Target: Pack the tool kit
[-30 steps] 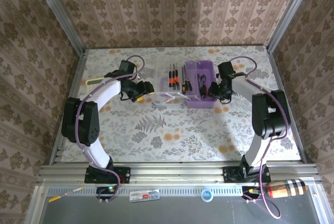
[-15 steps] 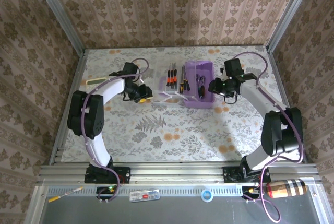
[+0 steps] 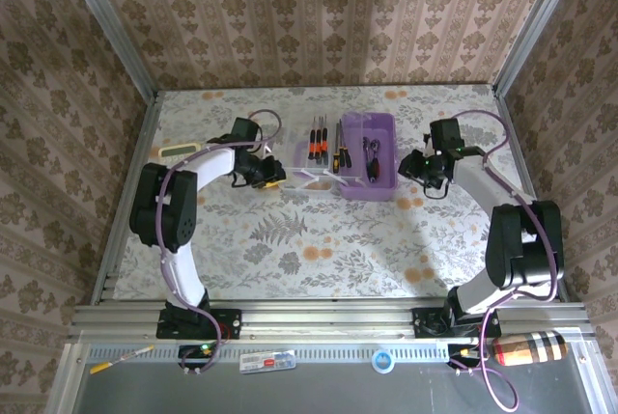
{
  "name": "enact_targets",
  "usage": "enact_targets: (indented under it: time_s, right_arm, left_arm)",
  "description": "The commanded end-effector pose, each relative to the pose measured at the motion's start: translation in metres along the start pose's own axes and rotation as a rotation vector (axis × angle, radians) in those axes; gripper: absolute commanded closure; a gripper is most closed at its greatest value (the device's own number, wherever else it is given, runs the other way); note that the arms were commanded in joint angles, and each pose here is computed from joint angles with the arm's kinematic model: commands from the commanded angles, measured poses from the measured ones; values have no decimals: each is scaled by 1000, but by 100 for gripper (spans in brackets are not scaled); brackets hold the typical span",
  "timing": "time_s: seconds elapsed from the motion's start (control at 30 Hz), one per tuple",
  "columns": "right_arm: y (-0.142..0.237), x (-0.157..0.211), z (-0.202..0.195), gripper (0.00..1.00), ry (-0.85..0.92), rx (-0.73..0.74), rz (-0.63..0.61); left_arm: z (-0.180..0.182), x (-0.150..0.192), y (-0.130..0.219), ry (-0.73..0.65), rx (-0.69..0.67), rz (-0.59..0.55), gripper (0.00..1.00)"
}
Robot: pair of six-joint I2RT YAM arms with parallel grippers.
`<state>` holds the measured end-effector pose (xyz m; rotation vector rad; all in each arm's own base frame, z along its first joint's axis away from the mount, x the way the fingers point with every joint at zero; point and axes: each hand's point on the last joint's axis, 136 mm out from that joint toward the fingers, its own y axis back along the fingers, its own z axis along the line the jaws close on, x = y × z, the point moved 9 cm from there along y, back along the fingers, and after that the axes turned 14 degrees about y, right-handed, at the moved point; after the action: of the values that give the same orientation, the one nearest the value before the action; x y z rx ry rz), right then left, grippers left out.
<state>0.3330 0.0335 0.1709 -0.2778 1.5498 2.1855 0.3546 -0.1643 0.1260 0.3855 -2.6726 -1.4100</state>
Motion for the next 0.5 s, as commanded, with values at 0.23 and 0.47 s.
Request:
enact_targets:
  time_s: [0.23,0.47]
  right_arm:
    - [-8,-11,-19,74,-100,-18,-45]
    - [-35,-10,-35,78,-156,10,1]
  left_arm:
    - [1,-4,-1,-13,-68,5,90]
    - [-4,-5,19,-42,-137,-38,100]
